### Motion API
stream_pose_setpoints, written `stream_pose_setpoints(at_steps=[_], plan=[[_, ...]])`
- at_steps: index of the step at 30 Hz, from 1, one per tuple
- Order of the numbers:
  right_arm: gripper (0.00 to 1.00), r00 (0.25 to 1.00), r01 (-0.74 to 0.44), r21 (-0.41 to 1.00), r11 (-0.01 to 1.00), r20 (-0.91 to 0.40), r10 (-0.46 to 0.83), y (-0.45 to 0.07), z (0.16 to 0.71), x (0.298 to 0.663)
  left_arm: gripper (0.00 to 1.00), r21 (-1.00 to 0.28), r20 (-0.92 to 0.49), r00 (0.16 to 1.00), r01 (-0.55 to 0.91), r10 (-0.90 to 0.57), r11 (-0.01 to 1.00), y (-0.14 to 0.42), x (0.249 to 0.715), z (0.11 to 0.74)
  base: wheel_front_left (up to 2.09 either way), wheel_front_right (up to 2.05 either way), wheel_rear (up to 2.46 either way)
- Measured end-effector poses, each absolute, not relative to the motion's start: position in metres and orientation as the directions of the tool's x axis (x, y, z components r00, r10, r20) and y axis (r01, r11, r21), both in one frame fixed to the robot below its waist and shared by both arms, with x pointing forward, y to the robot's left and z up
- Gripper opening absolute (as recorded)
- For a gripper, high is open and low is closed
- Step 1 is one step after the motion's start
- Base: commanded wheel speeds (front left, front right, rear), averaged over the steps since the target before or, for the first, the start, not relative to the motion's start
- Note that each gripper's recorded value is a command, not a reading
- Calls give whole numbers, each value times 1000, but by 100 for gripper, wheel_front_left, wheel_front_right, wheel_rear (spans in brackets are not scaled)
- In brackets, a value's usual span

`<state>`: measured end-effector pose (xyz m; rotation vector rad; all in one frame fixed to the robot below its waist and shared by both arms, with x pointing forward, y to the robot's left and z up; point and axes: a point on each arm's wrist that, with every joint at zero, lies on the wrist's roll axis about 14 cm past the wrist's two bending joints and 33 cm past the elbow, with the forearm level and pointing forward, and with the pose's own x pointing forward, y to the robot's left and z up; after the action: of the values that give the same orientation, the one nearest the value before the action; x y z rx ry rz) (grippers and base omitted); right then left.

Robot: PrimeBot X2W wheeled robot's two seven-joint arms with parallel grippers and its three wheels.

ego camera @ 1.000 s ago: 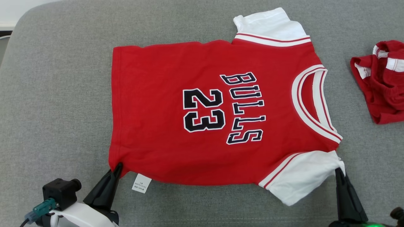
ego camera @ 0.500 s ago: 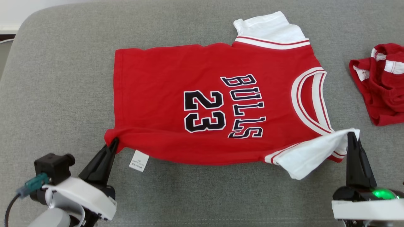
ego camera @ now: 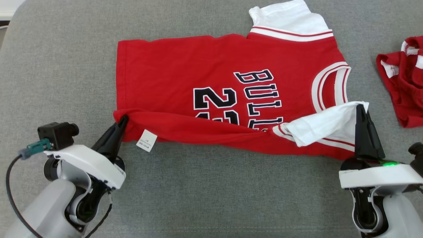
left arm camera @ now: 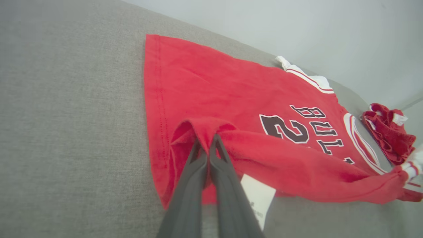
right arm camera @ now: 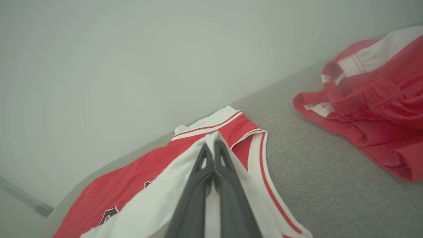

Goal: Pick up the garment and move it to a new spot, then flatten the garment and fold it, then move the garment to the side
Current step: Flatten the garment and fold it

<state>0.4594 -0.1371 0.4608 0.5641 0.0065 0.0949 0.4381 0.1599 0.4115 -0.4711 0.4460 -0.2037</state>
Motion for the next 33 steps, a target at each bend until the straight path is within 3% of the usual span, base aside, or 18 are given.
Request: stream_pose_setpoints(at_steps=[15, 22, 33], plan=[[0, 988, -126, 433, 892, -30, 154, -125, 436, 505, 0, -538, -411, 859, 42, -305, 842, 161, 484, 394, 0, 0, 0], [0, 983, -149, 402, 903, -38, 179, -118, 432, 513, 0, -684, -397, 848, -16, -353, 730, 147, 496, 396, 0, 0, 0], [0, 981, -142, 395, 908, -66, 182, -116, 425, 517, 0, -681, -448, 846, -115, -288, 723, 169, 500, 382, 0, 0, 0]])
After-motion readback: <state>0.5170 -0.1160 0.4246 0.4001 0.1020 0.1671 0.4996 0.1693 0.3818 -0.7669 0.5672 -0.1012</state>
